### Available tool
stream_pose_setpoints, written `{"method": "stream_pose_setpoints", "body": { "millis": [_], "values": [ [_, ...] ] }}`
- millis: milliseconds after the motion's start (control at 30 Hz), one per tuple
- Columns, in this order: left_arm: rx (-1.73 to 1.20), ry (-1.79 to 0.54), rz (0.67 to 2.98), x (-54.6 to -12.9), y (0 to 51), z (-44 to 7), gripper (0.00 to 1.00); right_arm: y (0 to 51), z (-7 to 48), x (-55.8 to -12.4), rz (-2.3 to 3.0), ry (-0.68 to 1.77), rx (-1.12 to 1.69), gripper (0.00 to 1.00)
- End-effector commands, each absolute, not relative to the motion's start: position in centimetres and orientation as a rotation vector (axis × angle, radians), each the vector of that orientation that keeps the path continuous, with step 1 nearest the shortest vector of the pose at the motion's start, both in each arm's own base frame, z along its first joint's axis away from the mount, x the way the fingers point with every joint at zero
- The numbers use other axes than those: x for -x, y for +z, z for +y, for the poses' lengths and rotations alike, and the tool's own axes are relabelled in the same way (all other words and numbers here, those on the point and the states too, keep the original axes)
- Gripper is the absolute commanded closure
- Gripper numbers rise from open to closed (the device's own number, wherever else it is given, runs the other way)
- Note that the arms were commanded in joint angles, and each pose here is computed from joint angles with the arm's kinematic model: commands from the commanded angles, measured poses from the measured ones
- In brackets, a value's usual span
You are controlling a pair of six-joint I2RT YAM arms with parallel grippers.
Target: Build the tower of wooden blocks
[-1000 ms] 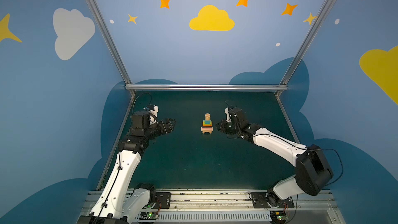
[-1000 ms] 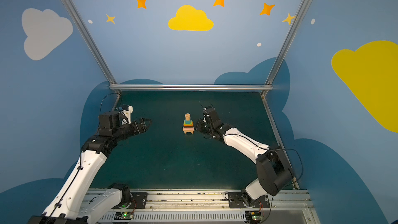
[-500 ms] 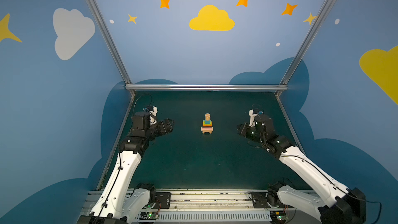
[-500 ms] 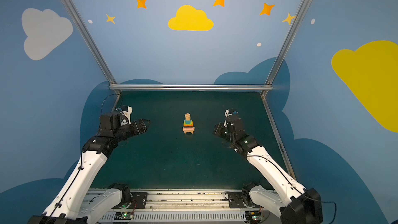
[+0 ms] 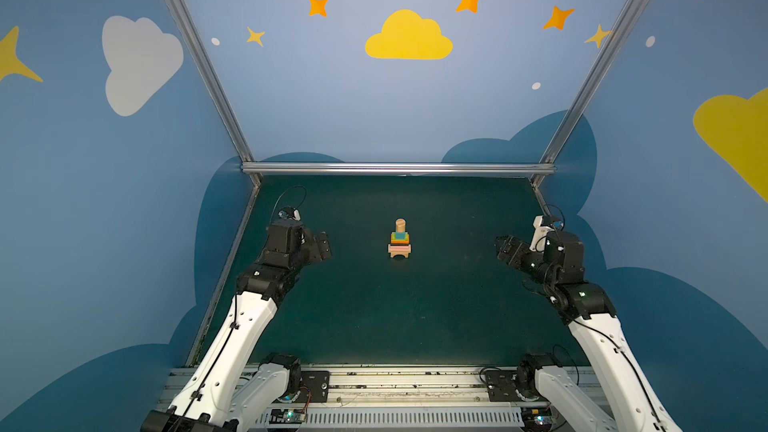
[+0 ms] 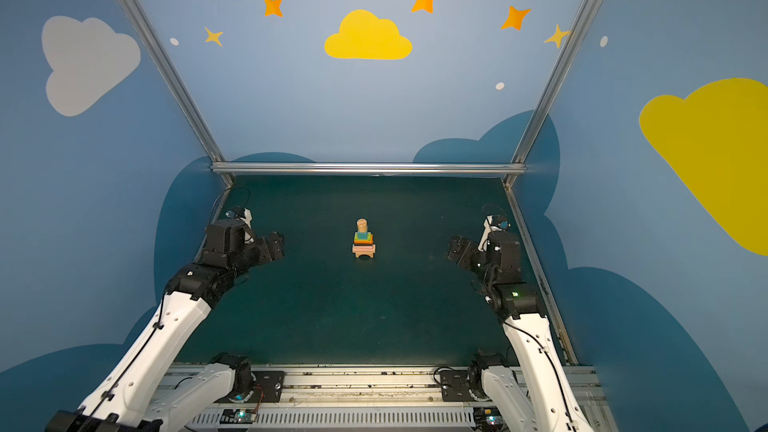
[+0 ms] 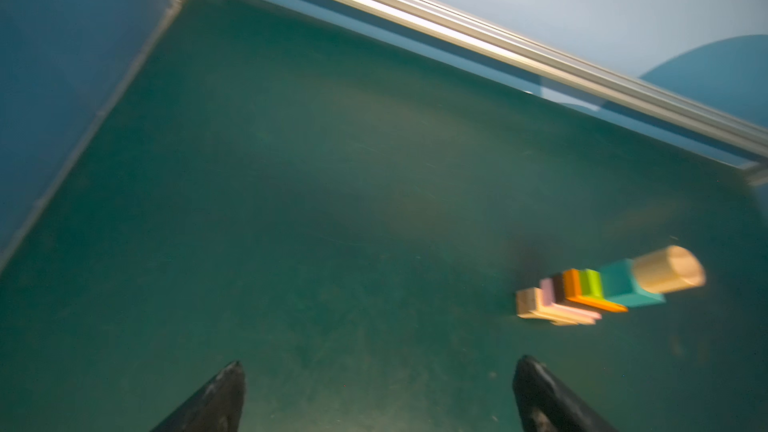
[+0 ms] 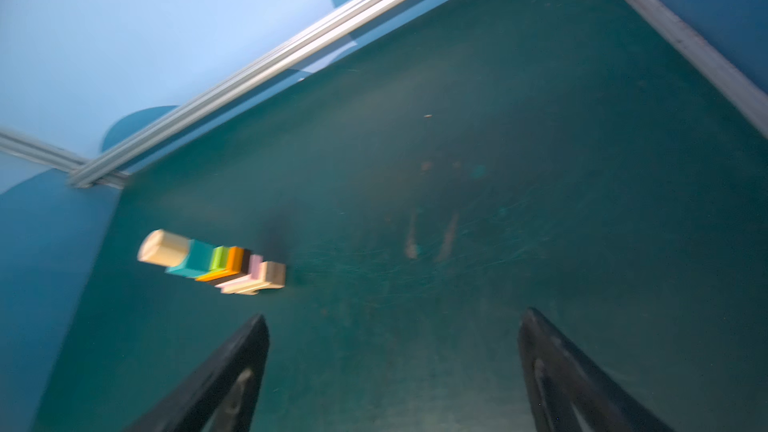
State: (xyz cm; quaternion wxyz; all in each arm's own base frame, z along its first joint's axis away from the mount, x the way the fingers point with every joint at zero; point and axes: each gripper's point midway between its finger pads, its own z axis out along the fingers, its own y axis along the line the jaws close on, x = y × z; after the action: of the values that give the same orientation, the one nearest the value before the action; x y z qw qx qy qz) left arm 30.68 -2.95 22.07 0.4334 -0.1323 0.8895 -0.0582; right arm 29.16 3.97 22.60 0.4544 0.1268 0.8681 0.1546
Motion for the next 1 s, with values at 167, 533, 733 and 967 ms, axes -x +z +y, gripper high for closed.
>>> {"method": "stream_pose_setpoints", "body": {
  "millis": [167,533,733,967],
  "values": [
    [0.391,0.134,2.119,-30.9,22.1,1.0,0.00,19.3,1.3,-31.8,2.129,0.261,-0.211,0.06],
    [0.389,0.310,1.885,-32.0,17.4,4.4,0.00,13.7,-1.6,-34.2,1.925,0.059,-0.190,0.06],
    [0.355,0.239,1.876,-32.0,14.0,4.2,0.00,11.4,-1.0,-36.5,1.933,0.072,-0.127,0.06],
    [0.265,0.170,1.915,-33.5,11.8,3.3,0.00,10.4,0.3,-38.1,1.911,0.103,-0.036,0.06]
  ]
}}
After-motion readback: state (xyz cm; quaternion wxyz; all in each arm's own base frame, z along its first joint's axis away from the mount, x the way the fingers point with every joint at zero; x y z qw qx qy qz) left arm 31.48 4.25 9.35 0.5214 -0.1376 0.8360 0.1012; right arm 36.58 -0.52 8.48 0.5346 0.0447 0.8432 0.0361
